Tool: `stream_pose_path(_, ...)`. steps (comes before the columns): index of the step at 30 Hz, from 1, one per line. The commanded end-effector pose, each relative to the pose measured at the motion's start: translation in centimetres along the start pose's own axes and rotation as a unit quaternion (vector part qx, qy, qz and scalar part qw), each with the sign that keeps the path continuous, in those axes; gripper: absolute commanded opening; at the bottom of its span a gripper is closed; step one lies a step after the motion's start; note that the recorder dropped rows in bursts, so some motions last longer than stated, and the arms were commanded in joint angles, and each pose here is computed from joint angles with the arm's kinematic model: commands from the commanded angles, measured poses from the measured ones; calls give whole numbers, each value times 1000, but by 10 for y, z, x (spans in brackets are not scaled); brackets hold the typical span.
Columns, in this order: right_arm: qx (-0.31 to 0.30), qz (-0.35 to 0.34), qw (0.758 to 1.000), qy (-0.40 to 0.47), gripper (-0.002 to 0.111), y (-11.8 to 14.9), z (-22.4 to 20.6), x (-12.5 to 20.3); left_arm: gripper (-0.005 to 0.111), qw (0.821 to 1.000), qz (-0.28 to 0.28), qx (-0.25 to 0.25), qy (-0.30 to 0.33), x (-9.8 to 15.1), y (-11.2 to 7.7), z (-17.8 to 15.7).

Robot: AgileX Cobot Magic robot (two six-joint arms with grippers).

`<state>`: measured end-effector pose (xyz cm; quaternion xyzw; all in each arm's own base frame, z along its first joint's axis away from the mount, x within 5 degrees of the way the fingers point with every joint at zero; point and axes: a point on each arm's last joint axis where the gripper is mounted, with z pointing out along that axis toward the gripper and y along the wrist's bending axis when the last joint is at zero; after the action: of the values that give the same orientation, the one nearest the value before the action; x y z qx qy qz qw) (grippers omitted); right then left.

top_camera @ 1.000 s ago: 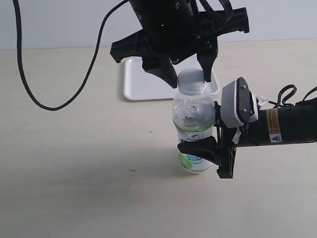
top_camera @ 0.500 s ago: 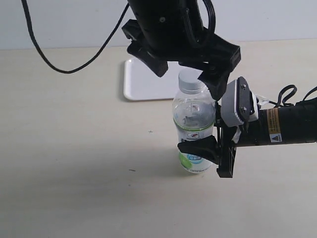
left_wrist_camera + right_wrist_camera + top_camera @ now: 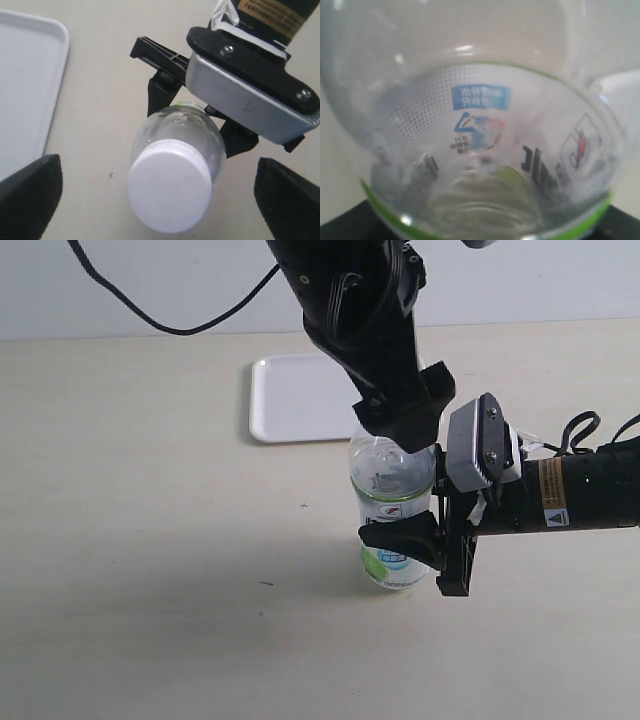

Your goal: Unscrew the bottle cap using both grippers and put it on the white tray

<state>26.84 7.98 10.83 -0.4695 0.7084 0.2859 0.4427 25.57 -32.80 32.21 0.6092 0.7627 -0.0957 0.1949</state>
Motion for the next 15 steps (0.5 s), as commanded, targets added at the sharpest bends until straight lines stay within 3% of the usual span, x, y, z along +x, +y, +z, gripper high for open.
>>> stream_pose_path(1,1,-7,998,59,0,1,0,12,104,1000,19,-10,-18,-3,2,-2)
stream_pose_path(8,1,-7,998,59,0,1,0,12,104,998,59,-8,-13,-2,1,-2)
stream_pose_path(15,1,-7,998,59,0,1,0,12,102,998,57,9,8,2,-2,-2)
